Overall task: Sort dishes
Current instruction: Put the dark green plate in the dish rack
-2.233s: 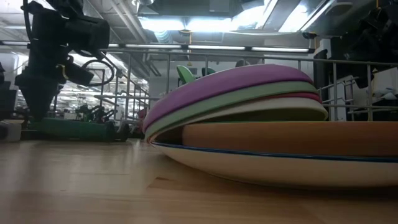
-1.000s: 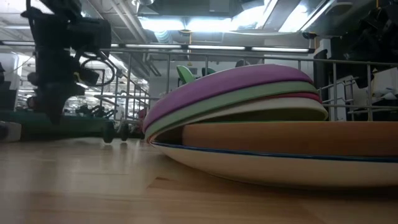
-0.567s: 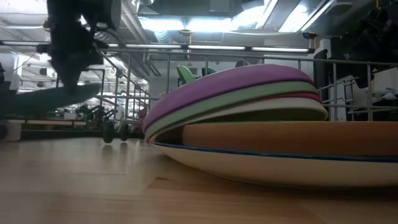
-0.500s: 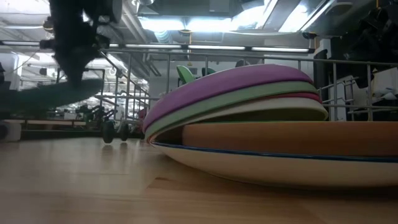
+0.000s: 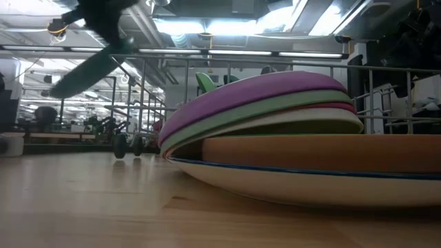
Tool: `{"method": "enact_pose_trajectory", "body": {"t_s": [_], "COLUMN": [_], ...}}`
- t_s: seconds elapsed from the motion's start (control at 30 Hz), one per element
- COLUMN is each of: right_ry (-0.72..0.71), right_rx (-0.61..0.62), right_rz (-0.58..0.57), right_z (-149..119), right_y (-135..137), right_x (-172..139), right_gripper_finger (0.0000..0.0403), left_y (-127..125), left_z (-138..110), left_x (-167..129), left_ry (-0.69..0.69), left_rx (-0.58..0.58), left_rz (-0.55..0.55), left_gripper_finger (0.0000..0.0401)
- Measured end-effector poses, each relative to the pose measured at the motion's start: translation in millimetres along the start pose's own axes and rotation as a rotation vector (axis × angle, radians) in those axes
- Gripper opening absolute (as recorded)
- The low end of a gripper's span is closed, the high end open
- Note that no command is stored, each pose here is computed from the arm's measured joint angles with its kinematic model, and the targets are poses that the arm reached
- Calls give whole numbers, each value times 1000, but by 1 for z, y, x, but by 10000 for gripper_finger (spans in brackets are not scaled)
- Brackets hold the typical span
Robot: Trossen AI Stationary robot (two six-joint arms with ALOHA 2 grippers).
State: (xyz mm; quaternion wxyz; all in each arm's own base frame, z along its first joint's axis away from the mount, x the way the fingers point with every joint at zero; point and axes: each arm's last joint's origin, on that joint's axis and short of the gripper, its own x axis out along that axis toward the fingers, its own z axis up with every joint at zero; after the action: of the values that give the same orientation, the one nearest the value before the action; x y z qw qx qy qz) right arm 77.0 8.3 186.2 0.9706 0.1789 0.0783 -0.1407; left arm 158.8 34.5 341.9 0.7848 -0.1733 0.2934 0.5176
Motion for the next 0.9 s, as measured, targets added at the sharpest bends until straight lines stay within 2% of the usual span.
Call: {"method": "enact_pose_trajectory", "body": {"t_s": [0.2, 0.5, 0.73, 0.9], "right_ry": [0, 0, -14, -14], "right_rx": [0, -23, -26, -27], "right_rz": [0, 0, -31, -31], "right_z": [0, 0, 0, 0], "right_y": [0, 0, -1, -1], "right_x": [0, 0, 0, 0], "right_gripper_finger": [88, 88, 88, 88], "left_y": [-1, 1, 8, 19], "left_z": [26, 69, 82, 77], "left_x": [-18, -28, 3, 31], "left_ry": [-239, -534, -702, -703], "left_rx": [-83, -128, -162, -210], "left_rz": [-181, -348, -550, -606], "left_gripper_finger": [0, 0, 0, 0]}}
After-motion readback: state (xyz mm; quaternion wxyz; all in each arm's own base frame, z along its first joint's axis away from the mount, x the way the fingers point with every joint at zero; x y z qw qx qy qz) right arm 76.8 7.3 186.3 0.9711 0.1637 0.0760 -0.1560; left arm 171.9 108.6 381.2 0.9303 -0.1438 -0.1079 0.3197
